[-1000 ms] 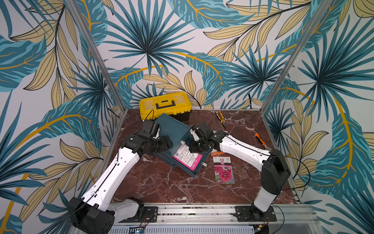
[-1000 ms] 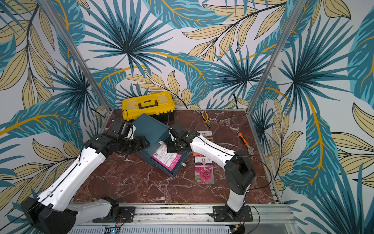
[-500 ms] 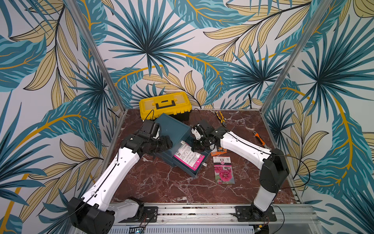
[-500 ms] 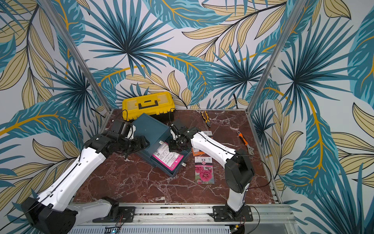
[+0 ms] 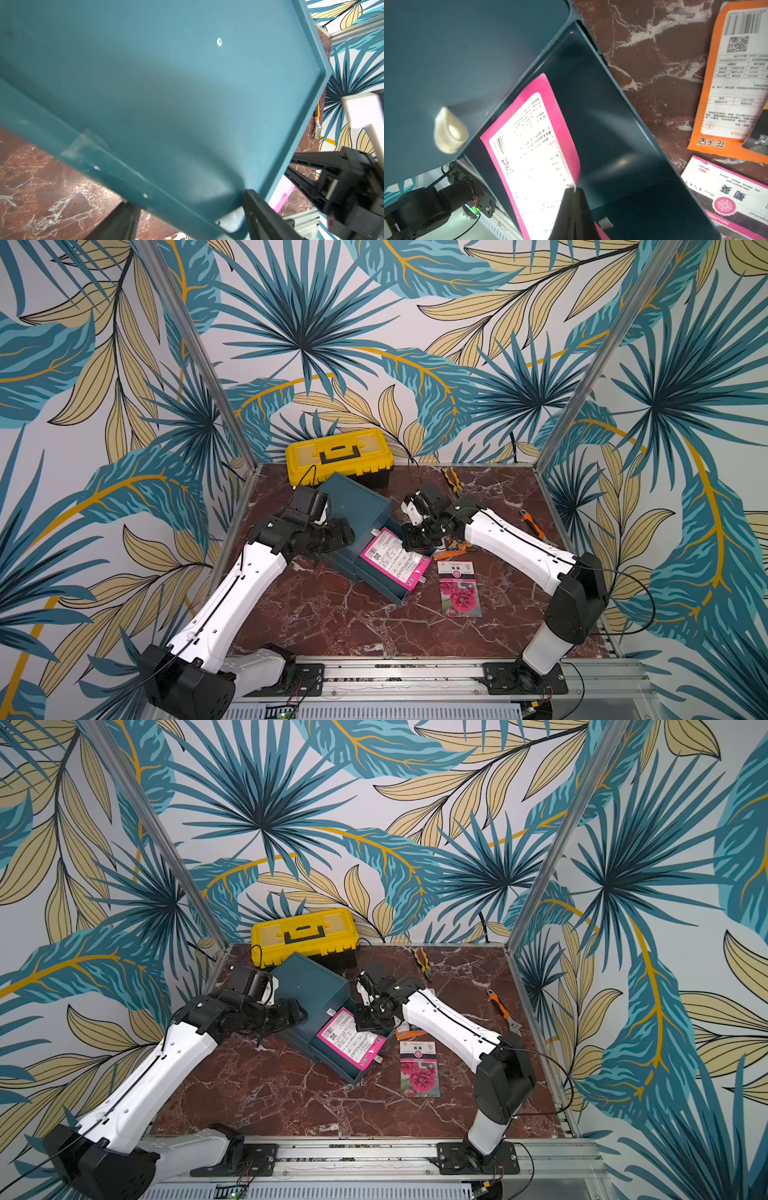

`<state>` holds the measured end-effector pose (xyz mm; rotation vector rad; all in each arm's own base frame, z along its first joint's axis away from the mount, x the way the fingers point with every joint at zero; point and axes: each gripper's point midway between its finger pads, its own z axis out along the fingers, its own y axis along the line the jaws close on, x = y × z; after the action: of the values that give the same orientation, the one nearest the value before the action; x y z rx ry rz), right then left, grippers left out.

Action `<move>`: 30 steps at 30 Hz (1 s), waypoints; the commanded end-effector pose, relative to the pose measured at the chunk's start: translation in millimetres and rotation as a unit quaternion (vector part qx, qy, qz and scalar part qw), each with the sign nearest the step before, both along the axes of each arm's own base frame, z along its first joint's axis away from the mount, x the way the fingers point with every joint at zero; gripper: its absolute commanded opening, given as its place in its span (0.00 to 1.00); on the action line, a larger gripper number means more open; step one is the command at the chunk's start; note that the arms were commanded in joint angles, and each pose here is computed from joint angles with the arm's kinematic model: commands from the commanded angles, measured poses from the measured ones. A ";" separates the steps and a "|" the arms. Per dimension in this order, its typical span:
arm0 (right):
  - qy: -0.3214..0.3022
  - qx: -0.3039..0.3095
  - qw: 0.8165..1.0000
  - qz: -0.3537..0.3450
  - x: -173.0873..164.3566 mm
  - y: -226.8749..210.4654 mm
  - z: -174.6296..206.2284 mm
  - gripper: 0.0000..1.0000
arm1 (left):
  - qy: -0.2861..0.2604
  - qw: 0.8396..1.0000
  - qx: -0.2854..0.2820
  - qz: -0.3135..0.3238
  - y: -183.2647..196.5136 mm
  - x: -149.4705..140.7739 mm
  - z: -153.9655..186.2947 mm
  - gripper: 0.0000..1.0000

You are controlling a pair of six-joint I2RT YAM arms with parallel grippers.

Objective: Take the seed bags out of the drawer
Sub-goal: Pick up the seed packet from the drawer, then place the seed packet at the center of the board.

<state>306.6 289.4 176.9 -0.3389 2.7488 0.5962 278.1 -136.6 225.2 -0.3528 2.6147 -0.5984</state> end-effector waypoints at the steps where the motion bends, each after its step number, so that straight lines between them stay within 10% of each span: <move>1: -0.002 -0.016 1.000 0.001 -6.2 -12.5 0.8 0.00 | 0.011 1.000 0.009 -0.007 2.1 -7.3 -3.9 0.81; 16: -0.052 -0.050 0.996 -0.052 -29.6 -81.8 25.8 0.00 | 0.007 1.000 0.008 -0.008 1.8 -6.7 -2.5 0.81; 30: -0.067 -0.037 0.959 -0.272 -39.5 -193.0 -1.7 0.00 | 0.006 1.000 0.005 -0.014 0.1 -7.6 -0.8 0.81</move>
<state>265.7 103.5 193.2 0.2445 2.5625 0.3127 278.1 -136.8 225.3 -0.3487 2.6147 -0.5991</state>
